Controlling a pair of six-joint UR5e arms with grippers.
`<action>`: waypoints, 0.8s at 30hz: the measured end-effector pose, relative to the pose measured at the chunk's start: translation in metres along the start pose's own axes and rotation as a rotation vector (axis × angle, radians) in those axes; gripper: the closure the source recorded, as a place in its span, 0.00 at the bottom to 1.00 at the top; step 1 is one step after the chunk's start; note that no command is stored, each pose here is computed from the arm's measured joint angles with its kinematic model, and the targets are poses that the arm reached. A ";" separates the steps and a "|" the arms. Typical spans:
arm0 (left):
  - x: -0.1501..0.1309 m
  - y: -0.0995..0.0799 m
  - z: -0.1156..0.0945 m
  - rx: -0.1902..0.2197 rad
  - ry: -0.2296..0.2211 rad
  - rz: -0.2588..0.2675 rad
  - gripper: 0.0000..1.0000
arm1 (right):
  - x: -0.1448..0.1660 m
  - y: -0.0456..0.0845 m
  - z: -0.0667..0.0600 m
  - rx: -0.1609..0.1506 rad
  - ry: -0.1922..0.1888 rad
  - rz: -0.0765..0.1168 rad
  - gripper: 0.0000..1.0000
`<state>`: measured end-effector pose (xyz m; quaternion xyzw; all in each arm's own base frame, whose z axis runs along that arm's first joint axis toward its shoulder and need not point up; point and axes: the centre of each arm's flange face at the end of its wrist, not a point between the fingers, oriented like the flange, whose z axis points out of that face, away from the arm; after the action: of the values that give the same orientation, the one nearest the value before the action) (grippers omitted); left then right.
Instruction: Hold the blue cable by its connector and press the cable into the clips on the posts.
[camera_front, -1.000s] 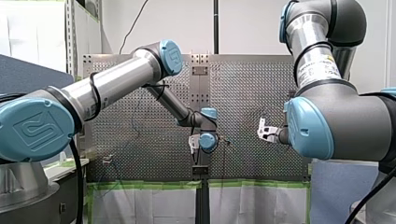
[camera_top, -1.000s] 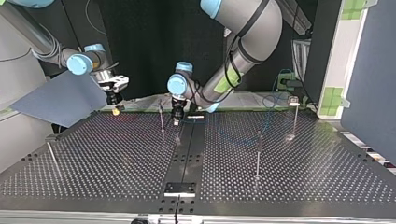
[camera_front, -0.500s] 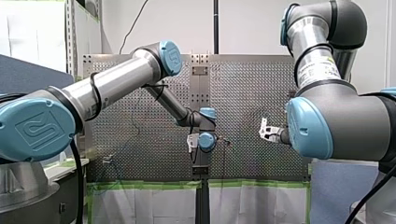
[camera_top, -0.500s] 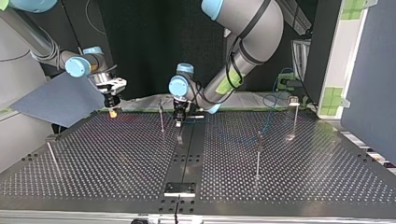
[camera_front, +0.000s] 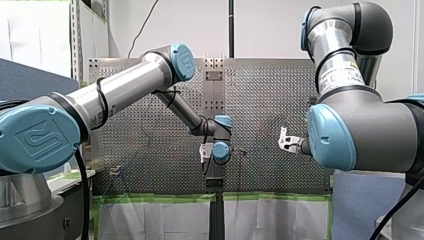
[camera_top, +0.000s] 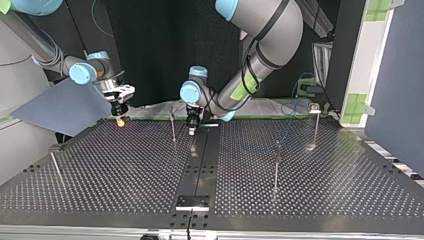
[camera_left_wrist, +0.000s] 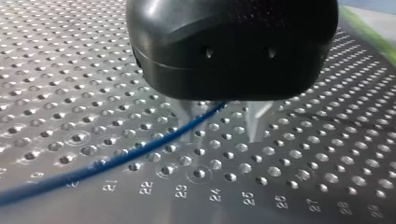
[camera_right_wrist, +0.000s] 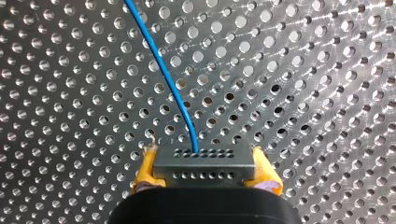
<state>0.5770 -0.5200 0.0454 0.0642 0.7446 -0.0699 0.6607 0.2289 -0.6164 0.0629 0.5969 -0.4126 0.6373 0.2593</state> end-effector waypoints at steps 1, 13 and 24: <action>0.000 0.000 -0.001 -0.001 0.006 0.014 0.31 | 0.000 0.000 0.000 0.000 0.000 0.000 1.00; 0.007 0.002 -0.012 0.000 0.089 0.150 0.00 | -0.002 -0.004 0.000 0.011 -0.014 0.003 1.00; -0.004 -0.018 -0.032 0.010 0.112 0.152 0.00 | -0.004 -0.005 -0.002 0.011 -0.028 0.004 1.00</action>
<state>0.5426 -0.5320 0.0530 0.1276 0.7730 -0.0197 0.6211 0.2324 -0.6116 0.0605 0.6064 -0.4140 0.6316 0.2491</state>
